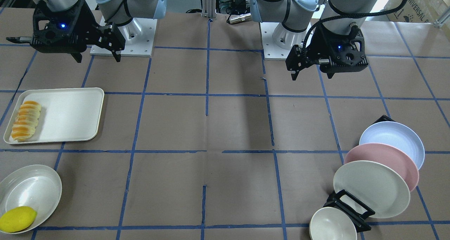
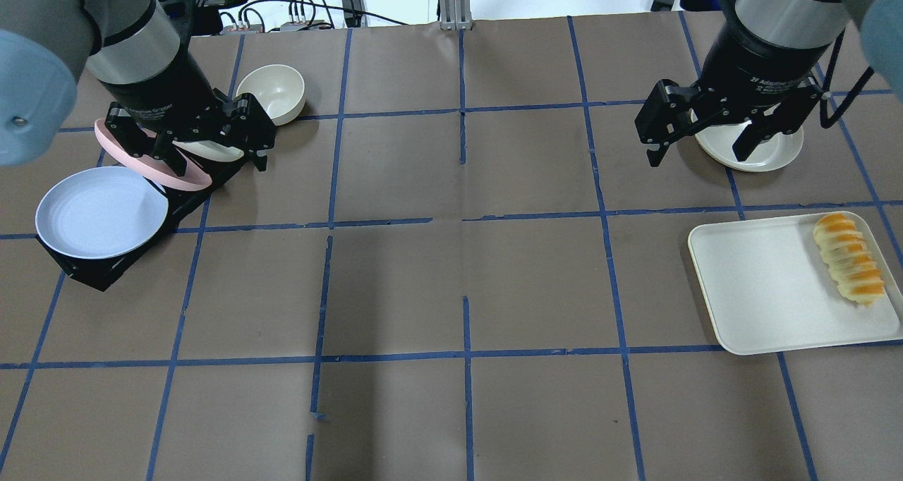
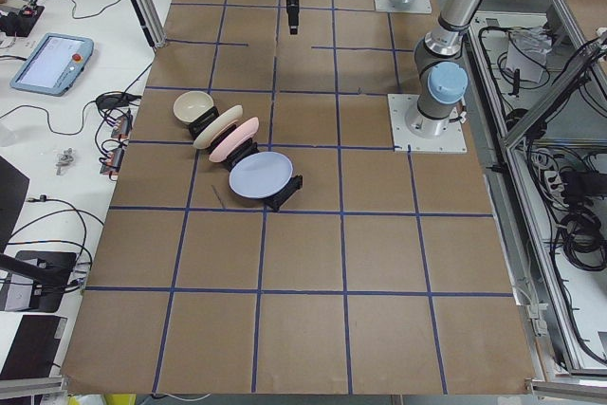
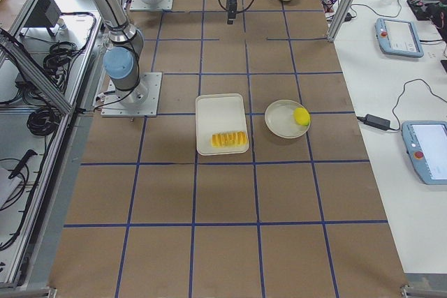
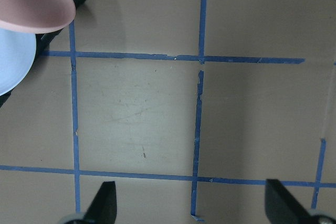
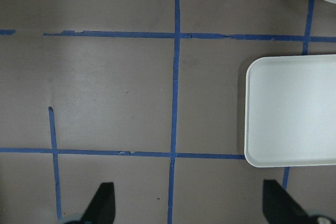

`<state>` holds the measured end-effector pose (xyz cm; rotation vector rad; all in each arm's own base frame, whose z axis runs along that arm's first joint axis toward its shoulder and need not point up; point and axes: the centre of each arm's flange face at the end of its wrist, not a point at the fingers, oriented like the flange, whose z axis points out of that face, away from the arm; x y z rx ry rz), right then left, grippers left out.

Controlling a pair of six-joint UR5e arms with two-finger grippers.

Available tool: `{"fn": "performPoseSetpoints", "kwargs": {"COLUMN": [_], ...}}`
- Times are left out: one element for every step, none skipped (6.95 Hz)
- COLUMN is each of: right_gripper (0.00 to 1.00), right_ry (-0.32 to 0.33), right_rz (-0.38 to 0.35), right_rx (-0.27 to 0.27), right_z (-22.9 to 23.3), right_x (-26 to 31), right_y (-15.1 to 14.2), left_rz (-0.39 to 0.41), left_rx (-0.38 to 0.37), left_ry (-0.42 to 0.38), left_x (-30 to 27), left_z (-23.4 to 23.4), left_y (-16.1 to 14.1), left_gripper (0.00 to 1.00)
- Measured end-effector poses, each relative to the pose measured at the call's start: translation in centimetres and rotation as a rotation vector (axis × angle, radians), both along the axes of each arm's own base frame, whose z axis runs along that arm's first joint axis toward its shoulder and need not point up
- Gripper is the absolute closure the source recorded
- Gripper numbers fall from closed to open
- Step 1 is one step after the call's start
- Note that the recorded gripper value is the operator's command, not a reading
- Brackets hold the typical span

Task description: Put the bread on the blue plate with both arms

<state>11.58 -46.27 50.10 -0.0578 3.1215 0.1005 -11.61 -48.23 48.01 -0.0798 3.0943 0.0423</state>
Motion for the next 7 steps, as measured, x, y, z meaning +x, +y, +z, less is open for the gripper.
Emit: {"fn": "performPoseSetpoints", "kwargs": {"right_gripper": [0.0,0.0,0.0,0.0,0.0,0.0,0.03], "right_ry": [0.0,0.0,0.0,-0.001,-0.001,-0.002,-0.004], "right_rz": [0.0,0.0,0.0,0.0,-0.001,0.0,0.002], "right_rx": [0.0,0.0,0.001,0.002,0.002,0.006,0.007], "right_z": [0.0,-0.02,-0.05,-0.09,-0.12,-0.31,-0.6], "right_x": [0.0,0.0,0.0,0.01,0.01,-0.03,-0.19], "right_y": [0.0,0.0,0.01,0.01,0.02,-0.07,-0.31], "left_rz": [0.0,0.0,-0.001,-0.001,-0.001,-0.001,-0.001], "left_rx": [0.0,0.0,0.001,0.001,0.001,0.001,0.001], "left_ry": [0.0,0.0,0.0,0.001,0.001,0.001,0.001], "left_x": [0.0,0.0,0.0,-0.01,-0.01,-0.01,-0.01], "left_z": [0.0,-0.03,-0.07,-0.1,-0.1,-0.1,-0.1], "left_y": [0.0,-0.01,-0.03,-0.03,-0.02,-0.01,-0.02], "left_gripper": [0.0,0.0,0.0,0.0,0.0,0.0,0.0]}}
